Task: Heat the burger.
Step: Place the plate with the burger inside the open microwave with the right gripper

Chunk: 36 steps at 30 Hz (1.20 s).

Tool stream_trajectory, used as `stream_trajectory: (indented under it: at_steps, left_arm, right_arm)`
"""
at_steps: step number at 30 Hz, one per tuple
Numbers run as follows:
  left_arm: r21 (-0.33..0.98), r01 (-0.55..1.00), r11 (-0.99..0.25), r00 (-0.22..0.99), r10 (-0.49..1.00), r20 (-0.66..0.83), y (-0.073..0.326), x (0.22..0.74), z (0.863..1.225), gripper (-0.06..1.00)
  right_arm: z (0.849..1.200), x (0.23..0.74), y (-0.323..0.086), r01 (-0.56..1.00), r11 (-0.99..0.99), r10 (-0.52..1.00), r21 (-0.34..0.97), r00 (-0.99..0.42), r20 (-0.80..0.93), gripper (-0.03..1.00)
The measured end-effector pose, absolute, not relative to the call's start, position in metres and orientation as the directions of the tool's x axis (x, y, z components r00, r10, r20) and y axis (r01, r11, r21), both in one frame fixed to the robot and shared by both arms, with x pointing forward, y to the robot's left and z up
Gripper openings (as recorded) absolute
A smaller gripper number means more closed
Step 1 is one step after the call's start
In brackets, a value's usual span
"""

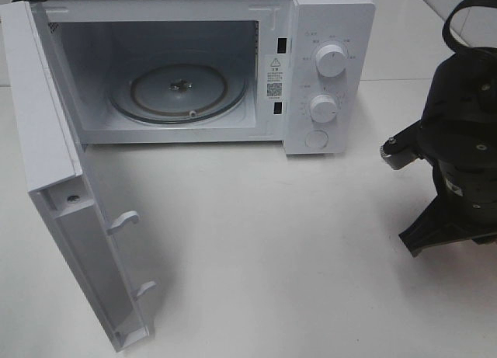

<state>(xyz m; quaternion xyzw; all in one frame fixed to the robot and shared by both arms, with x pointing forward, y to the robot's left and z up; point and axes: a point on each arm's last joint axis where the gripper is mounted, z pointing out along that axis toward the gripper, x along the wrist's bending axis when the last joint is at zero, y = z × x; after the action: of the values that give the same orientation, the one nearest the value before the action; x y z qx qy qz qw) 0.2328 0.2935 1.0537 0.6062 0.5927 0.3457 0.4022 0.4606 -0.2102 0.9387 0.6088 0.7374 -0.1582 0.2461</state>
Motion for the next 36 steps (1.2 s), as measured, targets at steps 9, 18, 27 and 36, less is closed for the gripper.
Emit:
stream_trajectory:
  at_steps: [9, 18, 27, 36]
  left_arm:
    - [0.897, 0.441, 0.026, 0.058, 0.997, -0.058, 0.294, 0.233, 1.054, 0.99]
    - [0.897, 0.441, 0.026, 0.058, 0.997, -0.058, 0.294, 0.233, 1.054, 0.99]
    - [0.897, 0.441, 0.026, 0.058, 0.997, -0.058, 0.294, 0.233, 1.054, 0.99]
    - [0.897, 0.441, 0.026, 0.058, 0.997, -0.058, 0.294, 0.233, 1.054, 0.99]
  right_arm:
    - [0.960, 0.439, -0.189, 0.945, 0.318, 0.806, 0.080, -0.225, -0.548, 0.03]
    - [0.970, 0.420, -0.170, 0.900, 0.427, 0.774, 0.086, -0.315, -0.549, 0.03]
    - [0.971, 0.400, -0.150, 0.843, 0.533, 0.727, 0.066, -0.417, -0.546, 0.03]
    - [0.971, 0.377, -0.129, 0.748, 0.662, 0.644, 0.050, -0.534, -0.548, 0.04]
